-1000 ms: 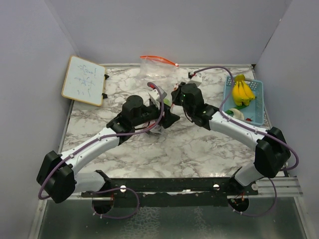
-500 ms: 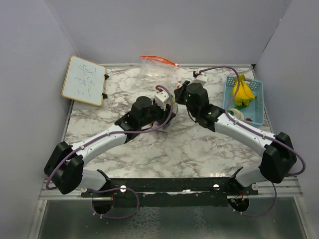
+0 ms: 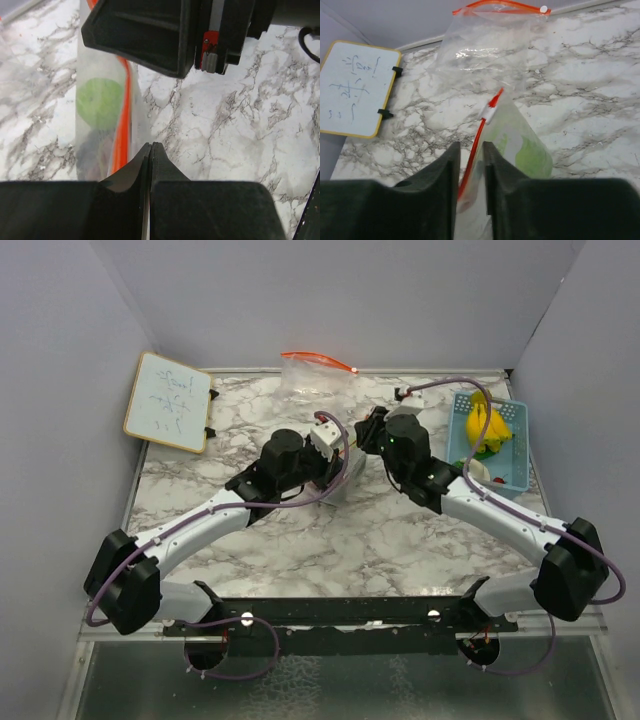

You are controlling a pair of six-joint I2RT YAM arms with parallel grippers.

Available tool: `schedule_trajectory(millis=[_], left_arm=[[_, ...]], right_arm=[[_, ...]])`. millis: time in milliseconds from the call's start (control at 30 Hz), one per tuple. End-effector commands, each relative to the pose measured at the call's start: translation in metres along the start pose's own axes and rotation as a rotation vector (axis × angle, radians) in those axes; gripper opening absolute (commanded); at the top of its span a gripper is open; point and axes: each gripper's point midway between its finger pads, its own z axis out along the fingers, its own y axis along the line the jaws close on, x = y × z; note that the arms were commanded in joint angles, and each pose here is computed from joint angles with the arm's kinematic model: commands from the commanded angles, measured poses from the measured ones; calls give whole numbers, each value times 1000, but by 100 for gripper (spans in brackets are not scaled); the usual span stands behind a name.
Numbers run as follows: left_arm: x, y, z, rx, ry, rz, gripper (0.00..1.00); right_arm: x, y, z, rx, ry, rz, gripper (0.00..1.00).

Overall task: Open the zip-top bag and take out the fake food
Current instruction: Pick up the zipper food storage bag at the center of the board.

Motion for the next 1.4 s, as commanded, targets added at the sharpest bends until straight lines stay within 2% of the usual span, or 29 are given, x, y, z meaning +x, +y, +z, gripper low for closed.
schedule_trajectory(millis=[0,200,333,467,500,567,633,667,733,900,1100,1233,1300,1367], left_arm=[[-38,-16,-25,90,-61,193,0],[-46,-15,-42,111,-63,267,0],[-44,-8,-43,99,-69,267,0],[-48,-1,-37,58,-104,203,0],[-52,-2,-36,55,-124,189,8],[-63,-6,-38,73,-170,180,42],[-73,-9,-38,79,-199,175,64],[-78,-9,-37,81,-203,174,72],[-86,-11,-32,87,-204,166,80],[-85,-20,-6,85,-177,167,81],[-65,-17,19,27,-101,171,81],[-57,-10,30,-6,-59,180,77],[-51,-9,35,-11,-37,178,71],[-48,-5,39,-26,-28,171,60]], right_arm=[[-40,-1,-22,-37,-140,-98,39],[-58,-20,-43,-10,-194,-227,68],[-69,-28,-63,-97,-260,-225,72],[-65,-34,-63,-120,-240,-212,72],[-61,-35,-61,-113,-220,-212,72],[-58,-37,-59,-100,-207,-200,72],[-58,-42,-58,-79,-211,-189,71],[-60,-46,-58,-64,-215,-182,71],[-60,-55,-56,-25,-209,-154,71],[-57,-81,-51,66,-178,-88,70],[-56,-99,-50,104,-174,-91,70],[-53,-106,-52,109,-172,-82,70],[-51,-106,-52,104,-169,-78,70],[-49,-106,-51,100,-163,-77,70]])
